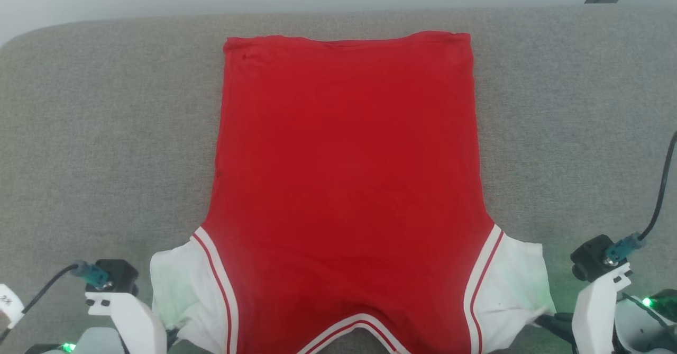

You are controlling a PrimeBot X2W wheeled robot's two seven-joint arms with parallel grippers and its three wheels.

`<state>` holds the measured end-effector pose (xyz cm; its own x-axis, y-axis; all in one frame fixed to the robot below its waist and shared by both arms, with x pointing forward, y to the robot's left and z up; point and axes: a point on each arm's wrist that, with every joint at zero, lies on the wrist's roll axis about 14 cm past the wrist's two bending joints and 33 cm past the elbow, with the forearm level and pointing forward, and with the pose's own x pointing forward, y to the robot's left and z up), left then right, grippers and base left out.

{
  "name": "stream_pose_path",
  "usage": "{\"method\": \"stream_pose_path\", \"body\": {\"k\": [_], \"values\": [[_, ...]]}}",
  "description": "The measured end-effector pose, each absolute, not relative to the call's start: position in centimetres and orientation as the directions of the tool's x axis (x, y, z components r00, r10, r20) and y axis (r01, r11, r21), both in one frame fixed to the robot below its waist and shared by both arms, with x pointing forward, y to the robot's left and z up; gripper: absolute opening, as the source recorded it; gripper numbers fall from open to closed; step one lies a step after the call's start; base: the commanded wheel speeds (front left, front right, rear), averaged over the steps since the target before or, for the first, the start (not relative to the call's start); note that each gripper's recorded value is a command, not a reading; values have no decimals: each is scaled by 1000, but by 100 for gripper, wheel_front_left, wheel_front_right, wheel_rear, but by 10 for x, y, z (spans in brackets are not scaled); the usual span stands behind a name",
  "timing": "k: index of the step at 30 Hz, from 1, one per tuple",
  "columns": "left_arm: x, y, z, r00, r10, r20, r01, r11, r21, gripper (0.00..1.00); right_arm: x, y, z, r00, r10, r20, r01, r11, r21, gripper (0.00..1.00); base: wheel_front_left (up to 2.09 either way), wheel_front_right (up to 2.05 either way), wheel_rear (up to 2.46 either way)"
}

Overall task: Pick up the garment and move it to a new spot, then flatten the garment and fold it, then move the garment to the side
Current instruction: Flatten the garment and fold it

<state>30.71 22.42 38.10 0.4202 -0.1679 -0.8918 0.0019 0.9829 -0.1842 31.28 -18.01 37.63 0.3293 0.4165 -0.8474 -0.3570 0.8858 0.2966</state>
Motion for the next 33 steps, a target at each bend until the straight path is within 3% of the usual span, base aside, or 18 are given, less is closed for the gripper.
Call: {"method": "stream_pose_path", "body": {"k": [1, 6, 9, 20, 27, 33], "values": [[307, 222, 380, 421, -173, -891, 5, 982, -188, 0, 315, -181, 375, 338, 409, -848, -348, 891, 291, 100, 0, 0, 0], [312, 213, 379, 431, -195, -881, 15, 978, -210, 0, 326, -176, 378, 377, 402, -834, -329, 900, 285, 100, 0, 0, 0], [317, 212, 380, 443, -193, -875, 23, 979, -205, 0, 342, -180, 388, 444, 385, -809, -308, 914, 266, 100, 0, 0, 0], [339, 202, 377, 471, -220, -854, 40, 973, -228, 0, 461, -168, 478, 805, 347, -482, -303, 938, 169, 100, 0, 0, 0], [349, 199, 374, 476, -234, -848, 50, 970, -240, 0, 539, -159, 496, 866, 323, -383, -297, 946, 126, 100, 0, 0, 0], [356, 200, 370, 478, -240, -845, 55, 968, -244, 0, 595, -153, 477, 844, 301, -445, -279, 953, 116, 100, 0, 0, 0]]}}
